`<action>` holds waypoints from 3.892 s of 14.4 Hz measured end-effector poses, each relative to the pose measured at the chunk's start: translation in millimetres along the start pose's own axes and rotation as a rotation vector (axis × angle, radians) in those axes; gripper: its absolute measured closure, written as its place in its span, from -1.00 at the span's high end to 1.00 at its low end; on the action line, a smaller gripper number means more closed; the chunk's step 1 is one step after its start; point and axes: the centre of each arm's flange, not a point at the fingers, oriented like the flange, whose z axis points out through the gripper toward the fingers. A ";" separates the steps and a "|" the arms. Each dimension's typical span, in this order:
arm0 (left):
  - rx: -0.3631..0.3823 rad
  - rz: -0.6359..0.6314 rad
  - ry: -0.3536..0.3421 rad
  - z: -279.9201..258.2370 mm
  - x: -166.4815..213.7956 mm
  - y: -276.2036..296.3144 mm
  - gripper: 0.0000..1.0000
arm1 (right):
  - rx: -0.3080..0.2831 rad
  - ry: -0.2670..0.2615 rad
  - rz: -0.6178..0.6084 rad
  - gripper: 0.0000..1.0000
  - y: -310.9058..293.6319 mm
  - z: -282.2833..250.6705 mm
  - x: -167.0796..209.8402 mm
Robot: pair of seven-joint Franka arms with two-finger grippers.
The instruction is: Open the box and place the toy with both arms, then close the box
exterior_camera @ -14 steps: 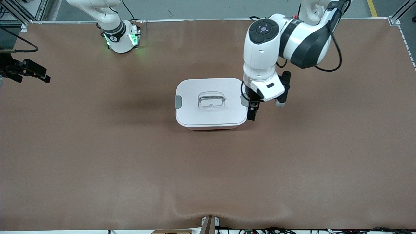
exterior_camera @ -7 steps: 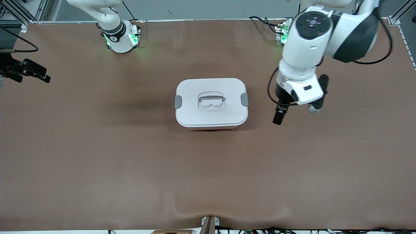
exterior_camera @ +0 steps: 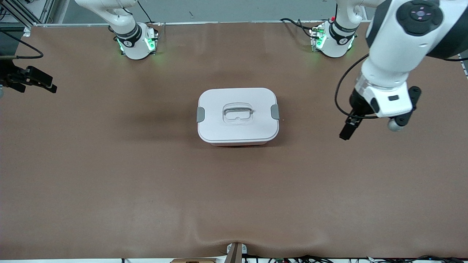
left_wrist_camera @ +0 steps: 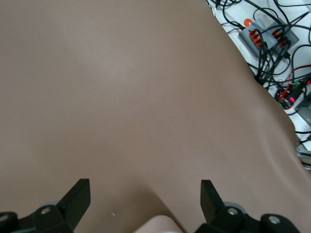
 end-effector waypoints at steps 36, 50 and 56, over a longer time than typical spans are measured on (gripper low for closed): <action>-0.055 0.733 -0.177 -100.3 83.5 -128.2 1.00 | 0.000 0.025 -0.013 1.00 -6.5 -9.9 2.3; -0.012 0.859 -0.235 -92.8 77.9 -135.5 1.00 | 0.000 0.025 -0.013 1.00 -6.4 -9.9 2.3; -0.012 0.857 -0.235 -92.8 78.8 -135.9 1.00 | 0.000 0.025 -0.013 1.00 -6.4 -9.9 2.3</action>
